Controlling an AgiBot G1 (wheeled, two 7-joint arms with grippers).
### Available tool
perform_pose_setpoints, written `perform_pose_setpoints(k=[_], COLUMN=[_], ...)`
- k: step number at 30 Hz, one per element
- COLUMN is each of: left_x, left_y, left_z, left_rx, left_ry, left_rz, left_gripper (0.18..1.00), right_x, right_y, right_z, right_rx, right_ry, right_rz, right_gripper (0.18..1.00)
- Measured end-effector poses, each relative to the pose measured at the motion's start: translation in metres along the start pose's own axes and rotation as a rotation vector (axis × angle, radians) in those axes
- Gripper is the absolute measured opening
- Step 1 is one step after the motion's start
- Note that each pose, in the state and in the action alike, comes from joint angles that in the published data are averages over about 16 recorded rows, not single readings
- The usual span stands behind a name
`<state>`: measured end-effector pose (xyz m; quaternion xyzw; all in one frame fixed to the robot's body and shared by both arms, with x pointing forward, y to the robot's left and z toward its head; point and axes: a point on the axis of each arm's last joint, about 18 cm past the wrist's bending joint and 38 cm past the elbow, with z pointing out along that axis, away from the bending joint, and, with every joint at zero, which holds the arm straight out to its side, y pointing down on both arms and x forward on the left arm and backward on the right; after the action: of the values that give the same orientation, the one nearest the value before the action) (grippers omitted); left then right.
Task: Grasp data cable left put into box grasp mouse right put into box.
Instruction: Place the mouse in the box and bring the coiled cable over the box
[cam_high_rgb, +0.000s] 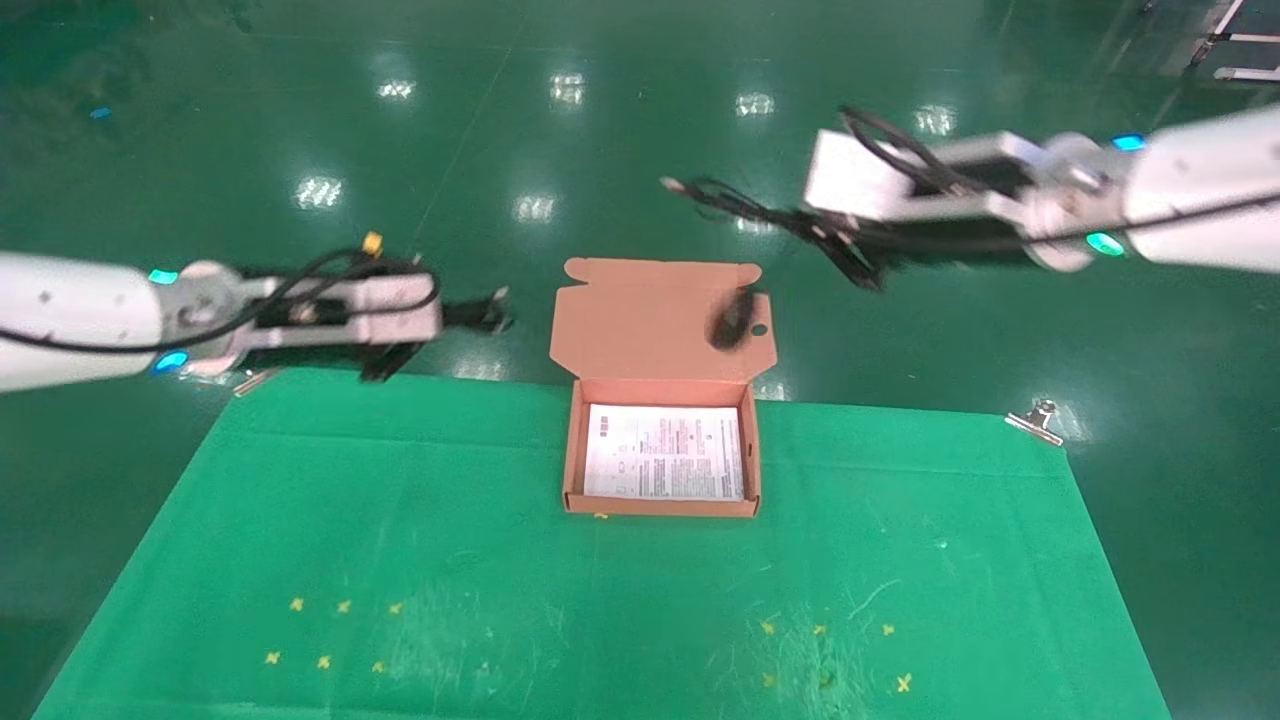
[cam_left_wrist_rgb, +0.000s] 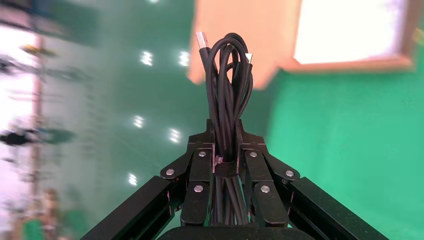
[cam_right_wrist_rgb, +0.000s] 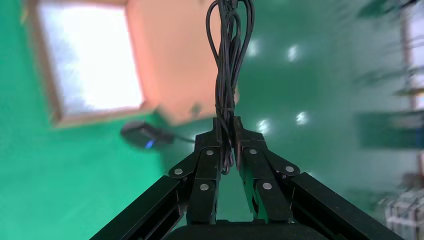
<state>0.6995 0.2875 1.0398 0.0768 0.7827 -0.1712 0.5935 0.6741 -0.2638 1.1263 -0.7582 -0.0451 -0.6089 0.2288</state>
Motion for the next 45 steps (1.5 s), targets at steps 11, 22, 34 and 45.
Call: perform_pose_setpoints(k=[11, 22, 34, 45], left_x=[-0.051, -0.052, -0.028, -0.008], left_y=[-0.049, -0.048, -0.022, 0.007], left_z=[0.009, 0.013, 0.012, -0.001], left_rx=[0.079, 0.069, -0.009, -0.109], left_ry=[-0.148, -0.152, -0.096, -0.046], left_rz=[0.082, 0.101, 0.073, 0.035], left_gripper=[0.248, 0.247, 0.247, 0.247], right_x=[0.054, 0.055, 0.019, -0.029], right_y=[-0.068, -0.083, -0.08, -0.076], right_z=[0.018, 0.029, 0.061, 0.09], right_rx=[0.113, 0.127, 0.117, 0.111], right_ry=[0.088, 0.068, -0.016, -0.118], right_rz=[-0.047, -0.058, -0.042, -0.032], right_gripper=[0.215, 0.215, 0.215, 0.215])
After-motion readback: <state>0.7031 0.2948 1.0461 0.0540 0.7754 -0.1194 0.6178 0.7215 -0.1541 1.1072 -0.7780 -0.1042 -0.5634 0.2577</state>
